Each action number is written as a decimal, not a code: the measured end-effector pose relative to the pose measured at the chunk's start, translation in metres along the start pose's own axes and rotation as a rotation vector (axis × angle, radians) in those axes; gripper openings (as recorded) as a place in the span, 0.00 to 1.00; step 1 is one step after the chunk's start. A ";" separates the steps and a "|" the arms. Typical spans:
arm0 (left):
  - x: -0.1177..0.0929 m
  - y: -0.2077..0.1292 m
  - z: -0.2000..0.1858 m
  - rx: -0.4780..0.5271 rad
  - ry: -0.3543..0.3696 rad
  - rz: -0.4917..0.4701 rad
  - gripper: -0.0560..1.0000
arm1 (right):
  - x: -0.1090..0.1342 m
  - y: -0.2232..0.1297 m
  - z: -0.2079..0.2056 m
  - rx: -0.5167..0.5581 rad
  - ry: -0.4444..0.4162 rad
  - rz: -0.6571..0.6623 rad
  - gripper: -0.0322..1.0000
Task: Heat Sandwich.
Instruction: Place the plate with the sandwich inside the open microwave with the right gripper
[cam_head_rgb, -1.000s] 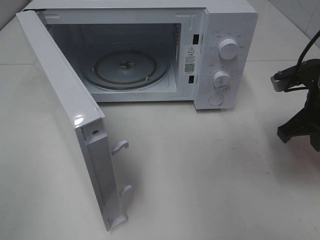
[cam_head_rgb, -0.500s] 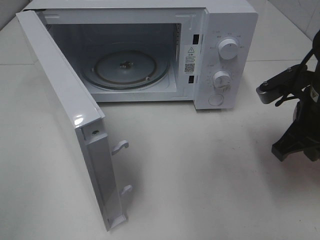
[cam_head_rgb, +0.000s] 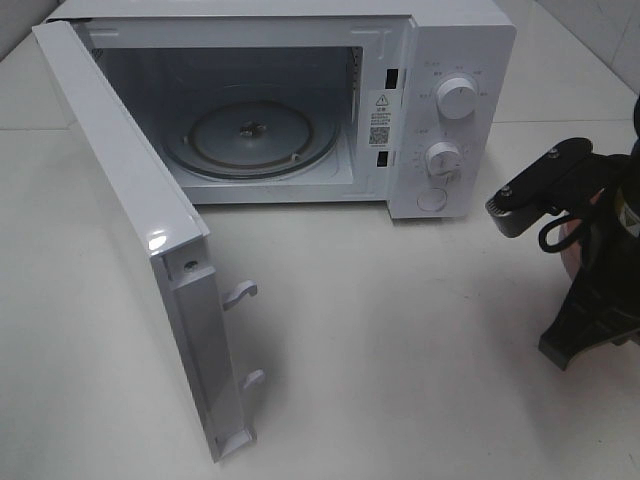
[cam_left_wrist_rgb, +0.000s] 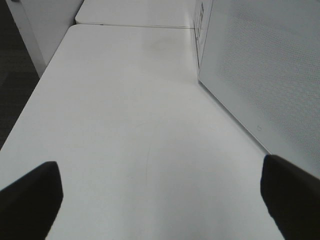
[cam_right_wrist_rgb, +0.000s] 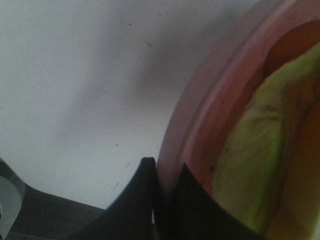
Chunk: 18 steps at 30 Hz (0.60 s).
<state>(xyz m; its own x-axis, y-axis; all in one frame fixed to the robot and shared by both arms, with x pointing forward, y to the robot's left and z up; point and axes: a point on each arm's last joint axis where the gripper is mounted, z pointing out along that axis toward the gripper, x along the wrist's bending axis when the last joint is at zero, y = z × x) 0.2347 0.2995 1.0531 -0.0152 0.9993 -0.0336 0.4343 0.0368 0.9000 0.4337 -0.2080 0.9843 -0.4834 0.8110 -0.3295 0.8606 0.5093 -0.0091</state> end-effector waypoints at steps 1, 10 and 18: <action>0.000 0.000 0.000 0.000 0.000 0.000 0.99 | 0.002 -0.001 -0.002 -0.006 -0.001 -0.009 0.09; 0.000 0.000 0.000 0.000 0.000 0.000 0.99 | 0.029 -0.007 -0.018 -0.041 -0.012 -0.142 0.09; 0.000 0.000 0.000 0.000 0.000 0.000 0.99 | 0.052 -0.012 -0.028 -0.087 -0.013 -0.260 0.09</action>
<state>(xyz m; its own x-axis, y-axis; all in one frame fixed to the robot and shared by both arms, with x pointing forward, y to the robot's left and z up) 0.2347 0.2995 1.0531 -0.0152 0.9993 -0.0336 0.4343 0.0368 0.9000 0.3935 -0.1637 0.9934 -0.6839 0.6461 -0.3387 0.6903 0.7234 -0.0139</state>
